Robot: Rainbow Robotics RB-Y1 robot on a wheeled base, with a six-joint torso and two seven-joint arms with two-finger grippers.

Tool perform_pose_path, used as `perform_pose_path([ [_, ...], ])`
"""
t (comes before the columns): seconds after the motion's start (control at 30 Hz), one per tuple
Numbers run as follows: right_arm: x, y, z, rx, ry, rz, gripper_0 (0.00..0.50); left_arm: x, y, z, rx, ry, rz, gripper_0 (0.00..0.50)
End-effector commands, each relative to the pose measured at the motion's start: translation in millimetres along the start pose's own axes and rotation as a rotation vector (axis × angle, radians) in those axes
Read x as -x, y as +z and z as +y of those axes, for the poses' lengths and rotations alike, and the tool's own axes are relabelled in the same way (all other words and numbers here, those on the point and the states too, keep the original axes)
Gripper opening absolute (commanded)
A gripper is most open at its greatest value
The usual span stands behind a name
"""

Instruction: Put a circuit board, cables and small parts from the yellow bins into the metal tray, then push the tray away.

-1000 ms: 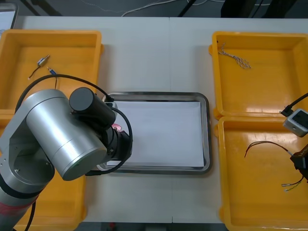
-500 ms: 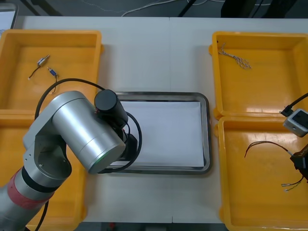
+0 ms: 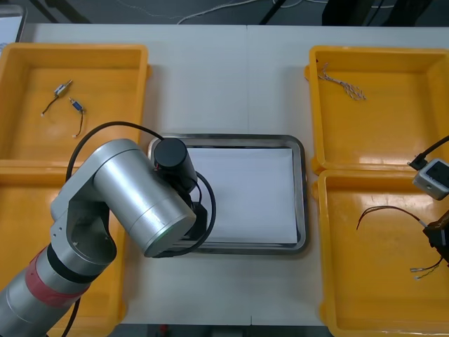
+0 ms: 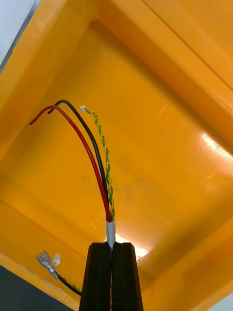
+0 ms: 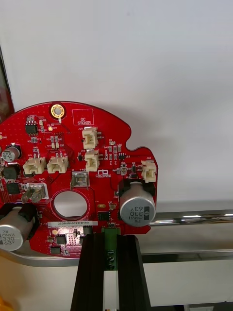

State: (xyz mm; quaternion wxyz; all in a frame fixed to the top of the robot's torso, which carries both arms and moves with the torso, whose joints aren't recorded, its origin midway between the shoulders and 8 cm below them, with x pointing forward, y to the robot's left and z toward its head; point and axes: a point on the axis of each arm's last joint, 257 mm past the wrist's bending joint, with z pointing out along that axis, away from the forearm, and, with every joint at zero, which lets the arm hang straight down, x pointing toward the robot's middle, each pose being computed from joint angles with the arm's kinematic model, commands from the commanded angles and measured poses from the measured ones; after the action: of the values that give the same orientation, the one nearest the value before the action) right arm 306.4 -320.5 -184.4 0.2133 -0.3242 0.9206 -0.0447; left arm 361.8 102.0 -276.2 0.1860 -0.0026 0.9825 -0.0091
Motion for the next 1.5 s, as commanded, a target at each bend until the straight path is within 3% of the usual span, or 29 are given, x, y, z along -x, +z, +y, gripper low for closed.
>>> perform_pose_path([
  [0.03,10.7,-10.0,-3.6,-0.023,0.043,-0.041,0.000,7.0,-5.4,-15.1,-0.008,-0.054,-0.021,0.000],
  [0.2,10.7,-10.0,-3.6,-0.023,0.043,-0.041,0.000,7.1,2.0,-8.9,0.015,-0.054,-0.013,0.000],
  [0.77,10.7,-10.0,-3.6,-0.023,0.043,-0.041,0.000,11.4,3.6,-31.9,-0.062,-0.031,-0.033,0.000],
  [1.2,10.7,-10.0,-3.6,-0.023,0.043,-0.041,0.000,11.3,7.7,-39.0,-0.082,-0.018,-0.052,0.000],
  [1.5,10.7,-10.0,-3.6,-0.023,0.043,-0.041,0.000,6.8,12.3,-36.4,-0.068,-0.010,-0.049,0.000],
])
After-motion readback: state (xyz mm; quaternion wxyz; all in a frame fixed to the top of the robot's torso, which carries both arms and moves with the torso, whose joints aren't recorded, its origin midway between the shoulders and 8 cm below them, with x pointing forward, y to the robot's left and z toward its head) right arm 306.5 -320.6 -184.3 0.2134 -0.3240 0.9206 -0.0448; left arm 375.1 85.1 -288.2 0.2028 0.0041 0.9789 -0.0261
